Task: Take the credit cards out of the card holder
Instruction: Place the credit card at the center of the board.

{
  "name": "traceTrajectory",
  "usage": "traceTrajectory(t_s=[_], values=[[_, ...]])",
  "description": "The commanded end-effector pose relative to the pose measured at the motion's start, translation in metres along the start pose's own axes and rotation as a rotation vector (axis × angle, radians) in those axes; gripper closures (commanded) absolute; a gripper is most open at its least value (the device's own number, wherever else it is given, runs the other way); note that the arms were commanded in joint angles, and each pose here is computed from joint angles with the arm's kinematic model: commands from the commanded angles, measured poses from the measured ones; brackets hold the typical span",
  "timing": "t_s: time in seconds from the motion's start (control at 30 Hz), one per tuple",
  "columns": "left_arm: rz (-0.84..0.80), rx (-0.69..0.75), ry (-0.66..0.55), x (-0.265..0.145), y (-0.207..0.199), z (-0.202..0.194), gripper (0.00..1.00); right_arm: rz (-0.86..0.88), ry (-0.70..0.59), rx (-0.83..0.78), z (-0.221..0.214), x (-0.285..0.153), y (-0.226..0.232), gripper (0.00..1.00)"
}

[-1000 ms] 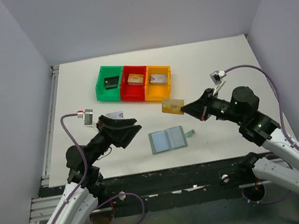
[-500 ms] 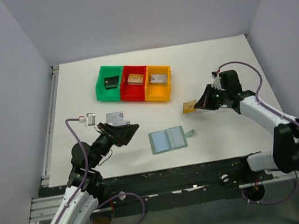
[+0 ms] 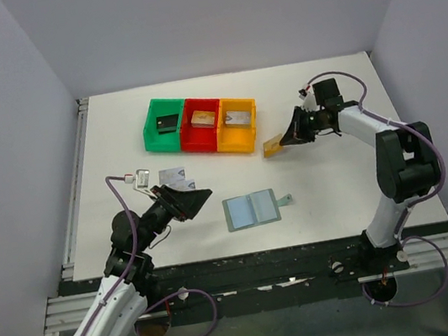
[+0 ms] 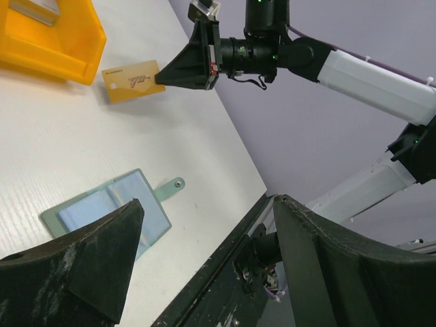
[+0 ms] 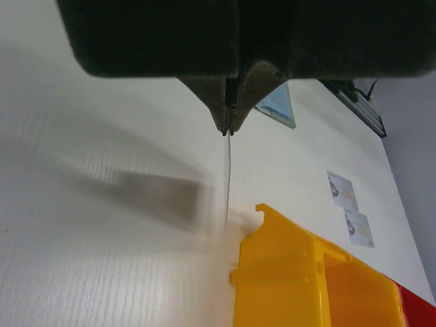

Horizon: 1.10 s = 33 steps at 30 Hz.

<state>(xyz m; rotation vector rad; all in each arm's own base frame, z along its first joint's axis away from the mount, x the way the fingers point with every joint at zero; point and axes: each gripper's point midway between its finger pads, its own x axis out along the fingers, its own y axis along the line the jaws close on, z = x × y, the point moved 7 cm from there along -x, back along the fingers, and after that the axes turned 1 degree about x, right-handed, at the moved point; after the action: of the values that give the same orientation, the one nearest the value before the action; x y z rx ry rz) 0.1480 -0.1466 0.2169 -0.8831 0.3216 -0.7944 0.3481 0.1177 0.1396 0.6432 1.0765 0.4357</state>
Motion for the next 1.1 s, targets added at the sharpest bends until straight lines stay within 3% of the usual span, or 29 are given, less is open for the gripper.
traceTrajectory(t_s=[0.0, 0.43, 0.63, 0.87, 1.07], values=[[-0.024, 0.000, 0.015, -0.001, 0.001, -0.003, 0.12, -0.041, 0.080, -0.011, 0.008, 0.007, -0.009, 1.00], [0.006, -0.017, 0.030, 0.002, 0.012, -0.010, 0.12, -0.038, 0.189, 0.015, 0.023, 0.026, -0.029, 0.99], [0.015, -0.021, 0.040, 0.005, 0.015, -0.011, 0.12, -0.030, 0.188, 0.024, 0.025, 0.025, -0.035, 0.87], [0.012, -0.024, 0.049, 0.006, 0.015, -0.011, 0.12, -0.046, 0.170, 0.033, 0.029, 0.021, -0.035, 0.63], [0.032, -0.015, 0.043, 0.004, 0.018, -0.011, 0.12, -0.129, 0.054, 0.026, 0.038, -0.007, -0.031, 0.55]])
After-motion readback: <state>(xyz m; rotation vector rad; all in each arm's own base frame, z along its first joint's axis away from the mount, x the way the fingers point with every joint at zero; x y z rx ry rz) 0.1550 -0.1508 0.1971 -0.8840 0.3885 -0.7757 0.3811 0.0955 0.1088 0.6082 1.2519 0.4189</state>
